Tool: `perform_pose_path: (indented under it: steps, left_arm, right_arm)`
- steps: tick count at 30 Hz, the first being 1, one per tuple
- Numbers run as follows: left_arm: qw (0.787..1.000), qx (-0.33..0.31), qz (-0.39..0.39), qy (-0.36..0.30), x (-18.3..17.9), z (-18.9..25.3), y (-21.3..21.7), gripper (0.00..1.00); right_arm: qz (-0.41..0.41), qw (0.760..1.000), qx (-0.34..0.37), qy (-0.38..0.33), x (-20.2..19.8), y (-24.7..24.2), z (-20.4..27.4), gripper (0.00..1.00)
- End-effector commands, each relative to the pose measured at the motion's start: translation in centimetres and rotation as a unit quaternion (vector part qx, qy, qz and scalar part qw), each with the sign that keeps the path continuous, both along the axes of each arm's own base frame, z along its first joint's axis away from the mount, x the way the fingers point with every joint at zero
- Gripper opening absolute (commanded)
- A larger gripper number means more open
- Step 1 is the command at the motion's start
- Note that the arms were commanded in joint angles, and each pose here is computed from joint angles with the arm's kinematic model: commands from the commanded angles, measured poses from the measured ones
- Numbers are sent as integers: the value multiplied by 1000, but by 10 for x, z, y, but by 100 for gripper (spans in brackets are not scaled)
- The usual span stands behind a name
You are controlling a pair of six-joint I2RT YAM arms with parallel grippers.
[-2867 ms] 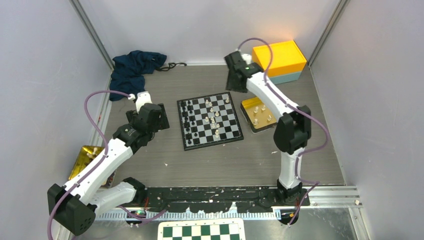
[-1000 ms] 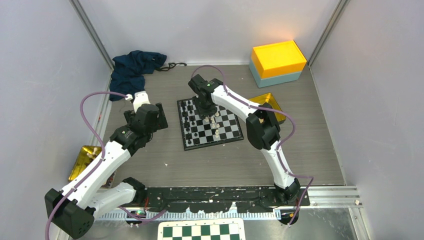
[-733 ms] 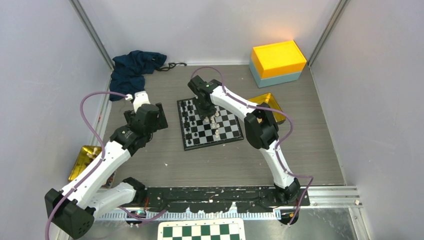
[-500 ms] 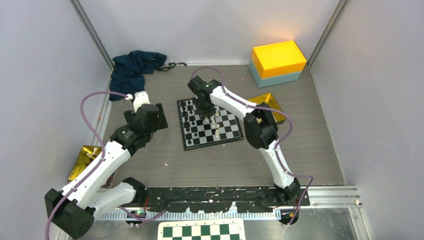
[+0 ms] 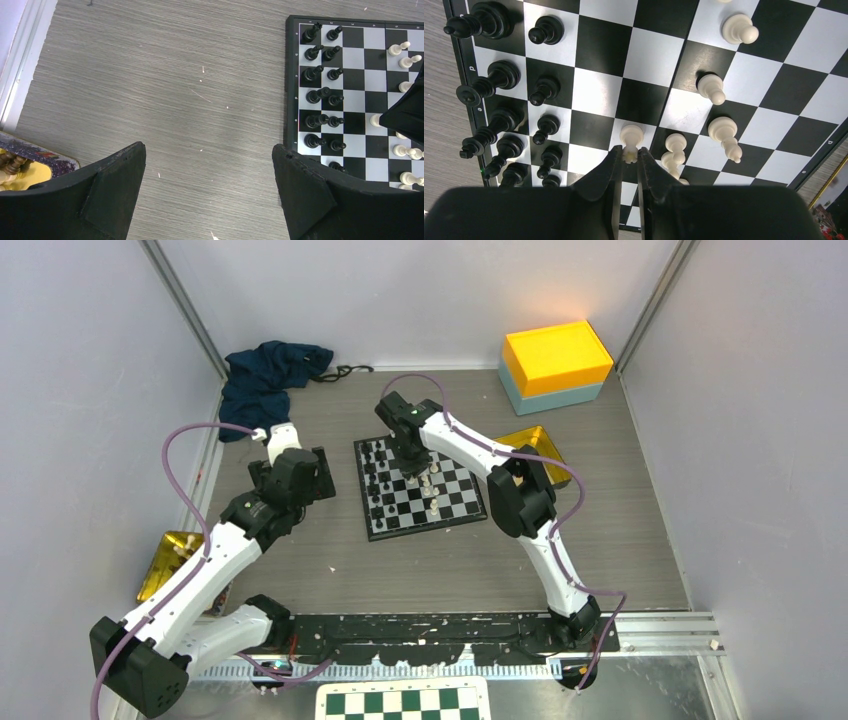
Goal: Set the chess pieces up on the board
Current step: Pick up the chess piece from the chessboard.
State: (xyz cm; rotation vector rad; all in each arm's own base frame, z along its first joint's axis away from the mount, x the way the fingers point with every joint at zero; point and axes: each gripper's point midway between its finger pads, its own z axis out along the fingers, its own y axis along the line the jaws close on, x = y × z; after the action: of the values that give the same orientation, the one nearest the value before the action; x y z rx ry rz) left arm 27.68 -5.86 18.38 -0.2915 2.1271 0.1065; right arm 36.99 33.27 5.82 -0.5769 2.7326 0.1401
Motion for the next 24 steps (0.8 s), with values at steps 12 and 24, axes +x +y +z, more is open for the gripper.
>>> perform_pose_path:
  steps: [12, 24]
  left_arm:
    - [1000, -3, 11, -28, 9, 14, 2, 97]
    - [1000, 1, 9, -30, 7, 18, 4, 97]
  right_arm:
    - [-12, 992, 23, -122, 42, 3, 91, 1]
    - [-116, 977, 9, -177, 102, -52, 113, 0]
